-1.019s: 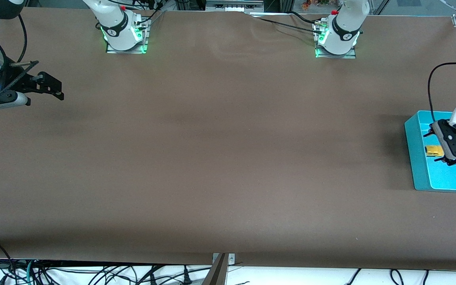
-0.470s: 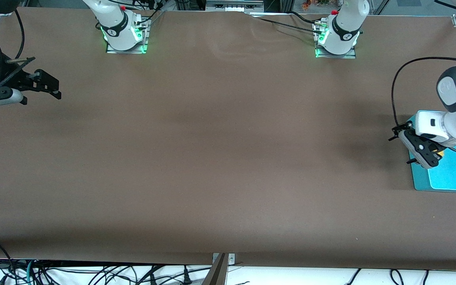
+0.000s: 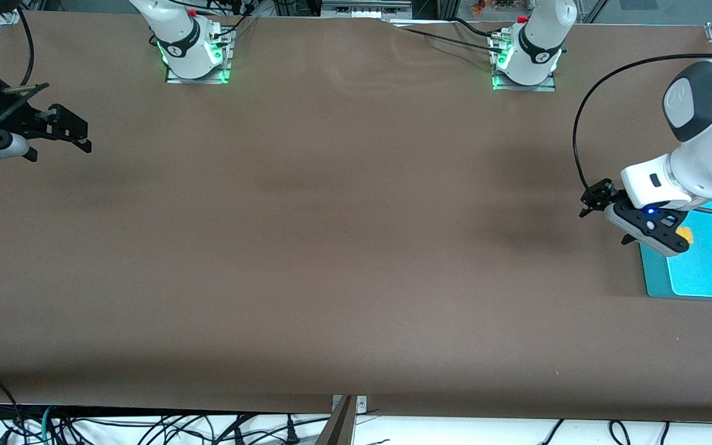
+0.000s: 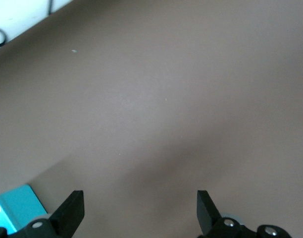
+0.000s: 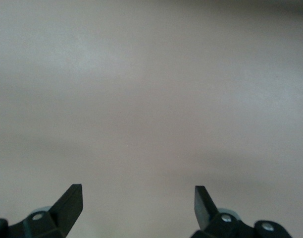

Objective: Wind and store yellow beetle car

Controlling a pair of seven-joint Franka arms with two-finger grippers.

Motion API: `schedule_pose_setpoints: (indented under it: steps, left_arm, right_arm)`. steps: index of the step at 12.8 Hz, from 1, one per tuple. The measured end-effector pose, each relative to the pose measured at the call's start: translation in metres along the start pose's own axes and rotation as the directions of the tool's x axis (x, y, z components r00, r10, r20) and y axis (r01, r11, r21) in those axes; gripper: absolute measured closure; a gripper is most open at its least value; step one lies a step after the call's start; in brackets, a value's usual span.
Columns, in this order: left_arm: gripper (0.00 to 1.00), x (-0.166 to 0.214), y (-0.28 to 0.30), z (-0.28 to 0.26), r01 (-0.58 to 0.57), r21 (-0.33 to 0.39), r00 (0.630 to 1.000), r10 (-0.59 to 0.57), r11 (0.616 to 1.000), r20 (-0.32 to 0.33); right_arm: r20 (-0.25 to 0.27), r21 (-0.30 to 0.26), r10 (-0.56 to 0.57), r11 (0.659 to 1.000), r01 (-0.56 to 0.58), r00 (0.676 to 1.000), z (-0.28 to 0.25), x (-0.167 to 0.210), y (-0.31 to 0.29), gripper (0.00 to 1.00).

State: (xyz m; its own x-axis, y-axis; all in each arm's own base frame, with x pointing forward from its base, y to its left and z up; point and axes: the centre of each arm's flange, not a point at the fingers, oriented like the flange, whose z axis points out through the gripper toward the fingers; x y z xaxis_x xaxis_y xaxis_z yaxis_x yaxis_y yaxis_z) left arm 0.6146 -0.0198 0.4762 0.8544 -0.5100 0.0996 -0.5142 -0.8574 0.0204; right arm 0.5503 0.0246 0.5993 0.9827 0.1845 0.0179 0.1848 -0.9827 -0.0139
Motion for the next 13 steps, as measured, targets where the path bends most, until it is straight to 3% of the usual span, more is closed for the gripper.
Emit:
schedule_pose_setpoints:
  steps: [4, 9, 13]
  left_arm:
    - [0.00, -0.007, 0.012, -0.046, 0.119, -0.001, 0.993, -0.119, 0.993, 0.006]
    - [0.00, -0.004, 0.021, -0.054, 0.242, -0.005, 0.970, -0.242, 0.970, 0.018]
    - [0.00, -0.006, 0.022, -0.074, 0.476, -0.001, 0.879, -0.475, 0.879, 0.047]
  right_arm:
    - [-0.001, 0.000, -0.001, 1.000, 0.001, 1.000, -0.001, 0.000, 0.000, 0.00]
    - [-0.003, 0.000, -0.004, 1.000, 0.004, 1.000, -0.001, 0.000, -0.002, 0.00]
    - [-0.002, 0.000, -0.015, 1.000, 0.015, 1.000, -0.001, 0.001, -0.008, 0.00]
